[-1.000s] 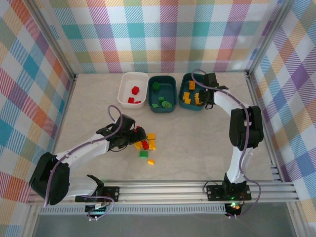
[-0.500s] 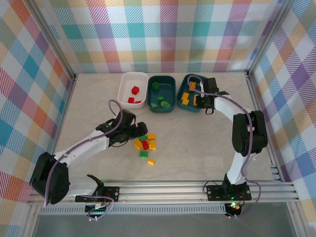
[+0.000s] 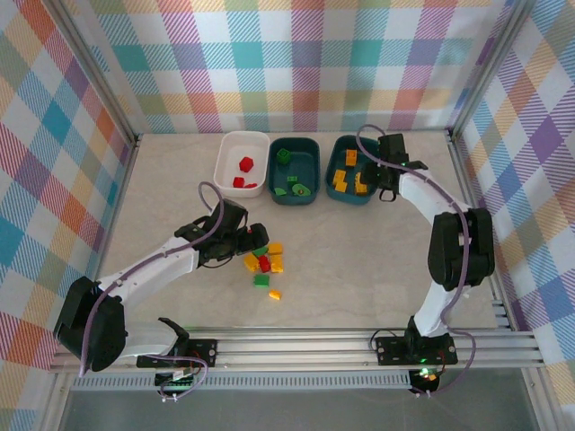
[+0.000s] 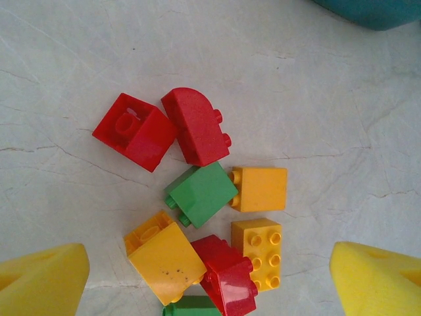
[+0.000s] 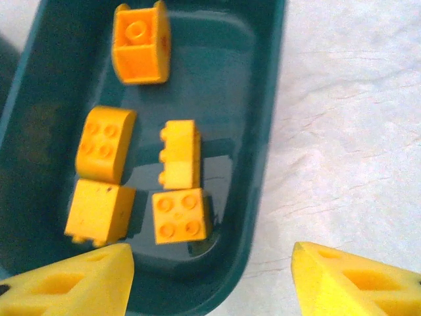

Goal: Sort the legos into containers by color

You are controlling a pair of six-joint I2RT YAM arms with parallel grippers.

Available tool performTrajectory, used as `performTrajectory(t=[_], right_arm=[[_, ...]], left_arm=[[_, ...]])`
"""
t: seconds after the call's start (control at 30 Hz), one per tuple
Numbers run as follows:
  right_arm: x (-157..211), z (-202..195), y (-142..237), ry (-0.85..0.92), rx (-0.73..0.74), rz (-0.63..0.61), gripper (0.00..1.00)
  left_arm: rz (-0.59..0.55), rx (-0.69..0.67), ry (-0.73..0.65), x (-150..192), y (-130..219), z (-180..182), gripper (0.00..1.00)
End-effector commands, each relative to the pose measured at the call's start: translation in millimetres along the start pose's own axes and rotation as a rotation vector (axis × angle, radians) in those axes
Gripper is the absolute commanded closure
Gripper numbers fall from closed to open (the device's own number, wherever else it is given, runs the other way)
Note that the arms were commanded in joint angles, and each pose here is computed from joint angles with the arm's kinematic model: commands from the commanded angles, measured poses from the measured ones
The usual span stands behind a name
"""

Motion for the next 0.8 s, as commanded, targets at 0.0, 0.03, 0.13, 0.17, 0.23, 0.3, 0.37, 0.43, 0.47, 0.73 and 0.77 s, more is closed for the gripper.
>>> performTrajectory(t=[0.0, 0.03, 0.13, 0.17, 0.23, 0.3, 0.37, 0.43, 0.47, 0.73, 0.77], right_arm=[[5.2, -7.2, -22.9, -0.071, 0.028, 0.086, 0.38], [5.2, -5.9, -27.5, -0.071, 0.014, 0.098, 0.4], [4.6, -1.3, -38.7, -0.054, -0.016, 0.13, 0.53], [4.2, -0.5, -41.6, -0.052, -0.018, 0.141, 0.58], [5.3, -0.9, -47.2, -0.047, -0.014, 0.158, 0.66], [7.3, -0.5, -50.1, -0.042, -0.017, 0.171, 0.72], [8.6, -1.2, -50.5, -0.025, -0.014, 0.17, 0.78], [8.9, -1.5, -48.8, 0.004, -0.018, 0.161, 0.82], [8.9, -0.3, -48.0, 0.024, -0.035, 0.154, 0.84], [7.6, 1.8, -44.6, 0.083, -0.066, 0.133, 0.87], [6.8, 3.7, -44.9, 0.078, -0.085, 0.131, 0.87]], left_arm=[[-0.009, 0.011, -0.007, -1.3, 5.5, -4.4, 0.06], [-0.009, 0.009, -0.007, -1.3, 5.6, -4.3, 0.06], [-0.009, 0.004, -0.014, -1.7, 7.4, -4.3, 0.06], [-0.014, 0.003, -0.016, -2.3, 8.8, -4.3, 0.06], [-0.017, -0.003, -0.019, -2.0, 10.2, -2.9, 0.06], [-0.021, -0.009, -0.021, -1.9, 11.4, -1.5, 0.06], [-0.022, -0.009, -0.022, -1.7, 11.8, -1.3, 0.06], [-0.019, -0.011, -0.022, -1.3, 11.0, -1.0, 0.06], [-0.02, -0.012, -0.023, -1.1, 10.6, -0.6, 0.06], [-0.015, -0.012, -0.029, -0.7, 10.7, -0.8, 0.06], [-0.019, -0.013, -0.031, -0.9, 11.0, -0.3, 0.06]])
Point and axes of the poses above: each hand's point on the last joint's axis, 136 mm out from that joint toward the fingers, its own y axis back along the fingers, its own z axis along the line the jaws close on, x = y × z, the point moved 8 cm from there along y, back along the fingers, and after that the axes turned 5 degrees about y, right-handed, at the moved point
